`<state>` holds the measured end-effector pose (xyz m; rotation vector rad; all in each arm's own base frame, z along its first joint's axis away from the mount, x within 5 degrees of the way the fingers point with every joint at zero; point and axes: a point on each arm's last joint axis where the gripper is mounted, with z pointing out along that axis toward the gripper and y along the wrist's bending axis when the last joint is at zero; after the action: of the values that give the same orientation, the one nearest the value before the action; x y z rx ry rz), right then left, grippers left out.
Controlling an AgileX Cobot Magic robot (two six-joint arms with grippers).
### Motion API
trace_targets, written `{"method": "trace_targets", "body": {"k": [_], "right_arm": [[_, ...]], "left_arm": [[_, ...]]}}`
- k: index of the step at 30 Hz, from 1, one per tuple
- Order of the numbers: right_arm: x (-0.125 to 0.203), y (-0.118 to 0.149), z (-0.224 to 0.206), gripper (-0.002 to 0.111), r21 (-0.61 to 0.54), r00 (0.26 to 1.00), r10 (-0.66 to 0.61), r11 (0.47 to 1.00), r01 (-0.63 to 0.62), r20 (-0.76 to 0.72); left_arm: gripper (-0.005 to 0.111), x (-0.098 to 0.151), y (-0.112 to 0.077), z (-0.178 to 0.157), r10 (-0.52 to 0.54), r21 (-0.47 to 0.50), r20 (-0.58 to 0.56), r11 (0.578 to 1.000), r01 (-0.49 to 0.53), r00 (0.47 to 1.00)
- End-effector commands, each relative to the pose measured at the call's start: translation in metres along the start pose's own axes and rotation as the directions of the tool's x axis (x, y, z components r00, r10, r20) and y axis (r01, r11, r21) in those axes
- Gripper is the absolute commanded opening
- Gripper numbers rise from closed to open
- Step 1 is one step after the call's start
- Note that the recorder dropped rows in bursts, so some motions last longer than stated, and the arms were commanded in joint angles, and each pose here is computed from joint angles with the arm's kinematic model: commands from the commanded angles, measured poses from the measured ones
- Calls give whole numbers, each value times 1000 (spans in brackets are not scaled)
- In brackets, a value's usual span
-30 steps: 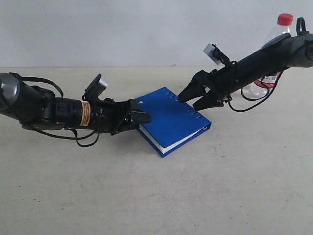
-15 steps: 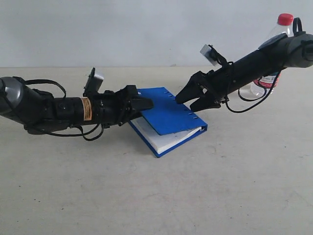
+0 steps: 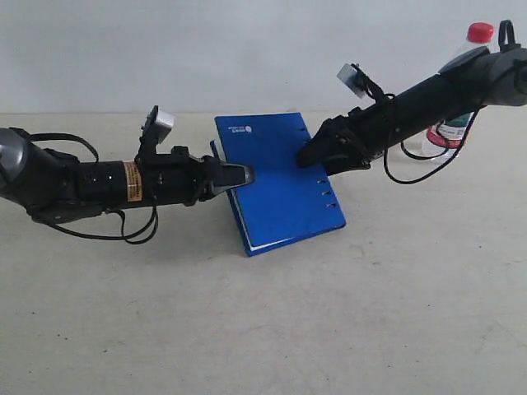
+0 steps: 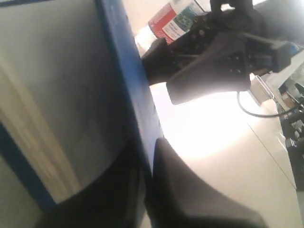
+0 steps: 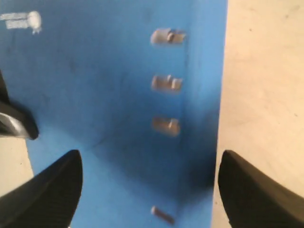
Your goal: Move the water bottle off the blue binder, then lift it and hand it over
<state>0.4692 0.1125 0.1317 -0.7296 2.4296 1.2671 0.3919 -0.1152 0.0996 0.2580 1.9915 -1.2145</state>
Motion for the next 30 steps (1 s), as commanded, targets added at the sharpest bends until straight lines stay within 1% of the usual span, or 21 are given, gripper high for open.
{"method": "trace_targets", "body": {"k": [1, 4, 5, 9, 14, 16, 17, 18, 20, 23, 24, 26, 27, 28, 29, 30], "right_arm": [[2, 0, -10, 70, 46, 999, 11, 999, -8, -52], [5, -4, -7, 70, 52, 998, 11, 999, -7, -68], [4, -4, -4, 70, 23, 998, -39, 999, 40, -45], [2, -1, 6, 70, -25, 989, -146, 989, 146, 2], [8, 4, 38, 70, -73, 981, -190, 980, 187, -40], [8, 9, 45, 69, -83, 978, -202, 977, 197, -54], [7, 13, 46, 63, -86, 976, -209, 975, 204, -56], [7, 13, 46, 49, -86, 976, -209, 975, 204, -56], [7, 13, 46, 33, -85, 977, -207, 976, 202, -58], [7, 12, 46, 8, -84, 976, -209, 975, 203, -61], [7, 12, 46, 1, -84, 975, -213, 975, 208, -61], [7, 12, 46, 0, -85, 972, -226, 972, 221, -59], [7, 12, 46, 0, -86, 971, -233, 970, 227, -59], [7, 12, 46, 0, -86, 969, -239, 969, 234, -58], [7, 12, 46, 0, -86, 969, -241, 968, 236, -58], [8, 12, 46, 0, -85, 967, -247, 967, 242, -60]], "left_arm": [[5, 2, -2, -7, 53, 66, -52, 997, -49, 997], [5, 7, -3, -8, 87, 89, -102, 993, -78, 991], [5, 8, -3, -8, 97, 95, -117, 992, -86, 988], [5, 9, -4, -8, 102, 98, -124, 991, -90, 987], [5, 9, -3, -8, 102, 92, -126, 992, -91, 987], [5, 10, -1, -8, 103, 68, -134, 993, -94, 986], [5, 10, 0, -8, 103, 55, -139, 994, -96, 985], [5, 10, 2, -8, 103, 42, -143, 994, -98, 984], [10, 10, 2, -9, 112, 39, -142, 993, -107, 983], [30, 9, 4, -10, 111, 34, -140, 994, -107, 984], [41, 8, 6, -12, 109, 29, -138, 994, -106, 984], [58, 7, 9, -15, 99, 19, -131, 995, -97, 986], [66, 5, 11, -17, 78, 11, -124, 997, -77, 989], [72, 1, 16, -21, 60, -13, -96, 998, -62, 994], [70, -5, 22, -26, 57, -55, -56, 997, -60, 997], [63, -17, 34, -37, 44, -137, 33, 990, -39, 998]]}}
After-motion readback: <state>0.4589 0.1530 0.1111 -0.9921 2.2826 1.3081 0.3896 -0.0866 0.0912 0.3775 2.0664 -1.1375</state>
